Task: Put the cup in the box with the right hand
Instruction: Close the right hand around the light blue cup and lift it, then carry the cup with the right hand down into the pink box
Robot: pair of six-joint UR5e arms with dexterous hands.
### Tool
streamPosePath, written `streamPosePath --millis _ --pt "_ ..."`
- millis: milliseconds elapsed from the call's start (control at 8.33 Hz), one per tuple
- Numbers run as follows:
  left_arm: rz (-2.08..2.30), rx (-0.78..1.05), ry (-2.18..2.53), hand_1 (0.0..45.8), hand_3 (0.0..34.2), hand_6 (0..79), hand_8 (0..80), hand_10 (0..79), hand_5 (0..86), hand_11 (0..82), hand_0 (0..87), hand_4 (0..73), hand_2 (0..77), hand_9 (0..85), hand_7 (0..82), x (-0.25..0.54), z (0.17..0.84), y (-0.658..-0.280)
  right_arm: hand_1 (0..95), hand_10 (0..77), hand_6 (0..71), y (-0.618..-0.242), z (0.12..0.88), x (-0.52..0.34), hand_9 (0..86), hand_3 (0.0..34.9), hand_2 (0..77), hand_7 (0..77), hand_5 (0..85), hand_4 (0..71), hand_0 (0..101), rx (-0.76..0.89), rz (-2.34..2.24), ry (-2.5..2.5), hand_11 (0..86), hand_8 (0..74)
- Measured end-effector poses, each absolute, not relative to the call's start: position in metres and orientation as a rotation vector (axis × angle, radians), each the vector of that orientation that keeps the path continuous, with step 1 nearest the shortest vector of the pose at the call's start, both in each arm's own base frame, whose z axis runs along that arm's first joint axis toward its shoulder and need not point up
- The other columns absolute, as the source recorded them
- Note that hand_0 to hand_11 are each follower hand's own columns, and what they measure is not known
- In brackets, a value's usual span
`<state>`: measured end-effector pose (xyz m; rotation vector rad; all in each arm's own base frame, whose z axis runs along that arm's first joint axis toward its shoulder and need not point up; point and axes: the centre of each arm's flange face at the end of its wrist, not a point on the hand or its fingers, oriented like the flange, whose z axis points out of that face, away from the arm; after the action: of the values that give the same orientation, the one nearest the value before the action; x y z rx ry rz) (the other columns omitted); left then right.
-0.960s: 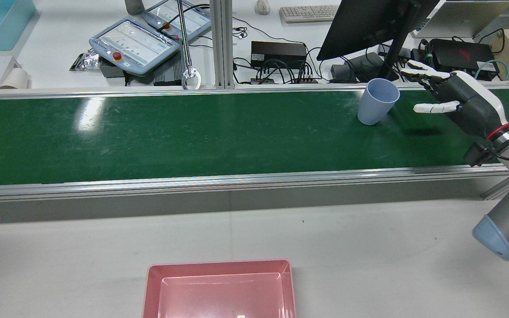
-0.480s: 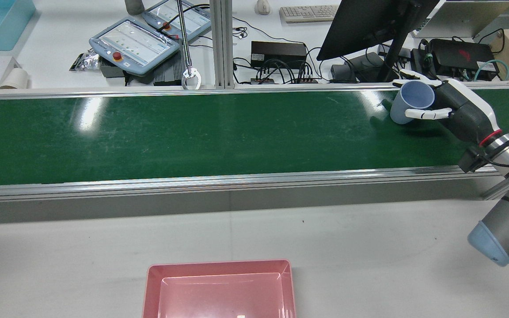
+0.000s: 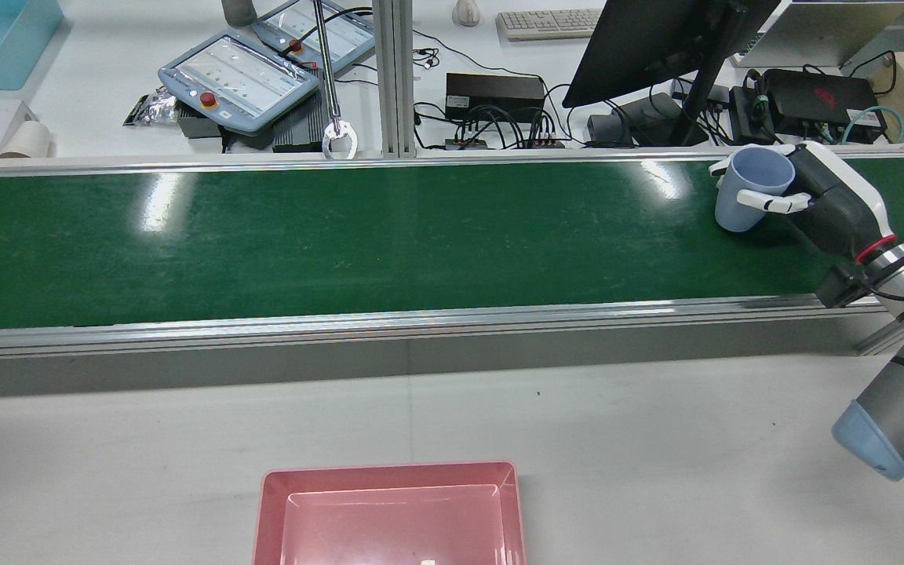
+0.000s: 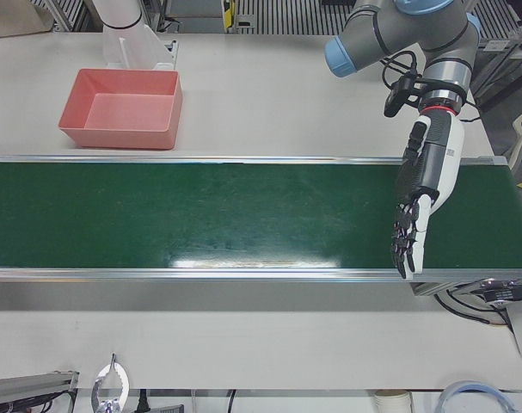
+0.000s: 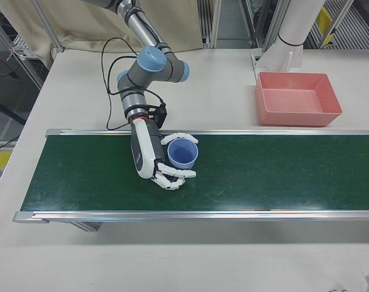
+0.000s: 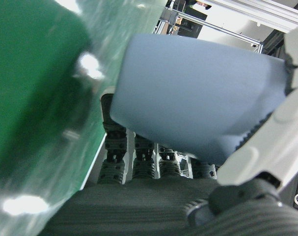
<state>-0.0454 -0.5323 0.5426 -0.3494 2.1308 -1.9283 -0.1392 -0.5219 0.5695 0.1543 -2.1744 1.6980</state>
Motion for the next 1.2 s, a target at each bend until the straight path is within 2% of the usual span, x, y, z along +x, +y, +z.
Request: streamPosePath --millis 120,240,360,480,600,720,840,960,1080,1200 --pt "-1.929 -0.349 2.130 0.5 0.0 0.0 0.0 0.0 0.5 0.0 0.0 1.1 0.5 0.0 0.5 -0.045 0.543 -0.532 1.1 50.7 38.2 -0.522 0.559 -0.134 52.9 0.0 30.5 70.9 14.7 34.4 37 0.154 1.695 -2.206 54.5 48.5" --pt "-1.929 -0.349 2.130 0.5 0.0 0.5 0.0 0.0 0.0 0.0 0.0 1.1 0.5 0.0 0.5 -0.045 0.543 -0.532 1.1 50.7 38.2 -0.521 0.537 -0.126 52.9 0.0 30.5 70.9 14.7 34.4 37 0.154 1.675 -2.259 54.5 48.5" --pt "-1.929 -0.349 2.130 0.5 0.0 0.5 0.0 0.0 0.5 0.0 0.0 1.1 0.5 0.0 0.5 -0.045 0.543 -0.532 0.5 47.5 38.2 -0.518 0.504 -0.121 56.2 0.0 31.1 70.4 13.1 36.0 37 0.147 1.633 -2.330 67.6 52.9" --pt "-1.928 -0.349 2.131 0.5 0.0 0.0 0.0 0.0 0.5 0.0 0.0 1.1 0.5 0.0 0.5 -0.046 0.543 -0.532 0.5 46.9 37.1 -0.512 0.469 -0.119 77.4 0.0 33.3 70.4 13.6 37.1 42 0.136 1.587 -2.388 70.9 50.2" --pt "-1.928 -0.349 2.131 0.5 0.0 0.5 0.0 0.0 0.5 0.0 0.0 1.1 0.5 0.0 0.5 -0.046 0.542 -0.532 0.5 46.9 37.1 -0.505 0.430 -0.119 77.4 0.0 33.3 70.4 13.6 37.1 42 0.136 1.535 -2.436 70.9 50.2" --pt "-1.929 -0.349 2.131 0.5 0.0 0.5 0.0 0.0 0.0 0.0 0.0 1.1 0.5 0.0 0.5 -0.046 0.542 -0.532 0.5 43.6 36.0 -0.491 0.393 -0.128 77.4 0.0 33.3 70.4 12.5 37.6 42 0.117 1.469 -2.472 61.6 49.6" --pt "-1.928 -0.349 2.131 0.5 0.0 0.0 0.0 0.0 0.5 0.0 0.0 1.1 0.5 0.0 0.5 -0.046 0.542 -0.532 0.5 39.8 32.7 -0.469 0.359 -0.149 77.4 0.0 33.3 70.4 11.5 38.2 45 0.084 1.383 -2.492 58.9 49.1" --pt "-1.928 -0.349 2.131 0.5 0.0 0.0 0.0 0.0 0.5 0.0 0.0 1.1 0.5 0.0 0.5 -0.046 0.542 -0.532 0.5 39.3 33.3 -0.437 0.327 -0.180 77.4 0.0 33.3 70.4 11.5 38.2 45 0.038 1.288 -2.506 56.2 46.9" --pt "-1.927 -0.349 2.132 0.5 0.0 0.0 0.0 0.0 0.0 0.0 0.0 1.1 0.5 0.0 0.5 -0.045 0.542 -0.532 0.5 31.1 30.0 -0.401 0.303 -0.218 12.5 0.0 33.3 69.8 10.9 38.7 47 -0.017 1.205 -2.510 47.5 43.6" --pt "-1.927 -0.349 2.132 0.5 0.0 0.0 0.0 0.0 0.5 0.0 0.1 1.1 0.5 0.0 0.5 -0.046 0.542 -0.532 0.5 31.1 30.0 -0.363 0.283 -0.258 12.5 0.0 33.3 69.8 10.9 38.7 47 -0.078 1.135 -2.508 47.5 43.6"
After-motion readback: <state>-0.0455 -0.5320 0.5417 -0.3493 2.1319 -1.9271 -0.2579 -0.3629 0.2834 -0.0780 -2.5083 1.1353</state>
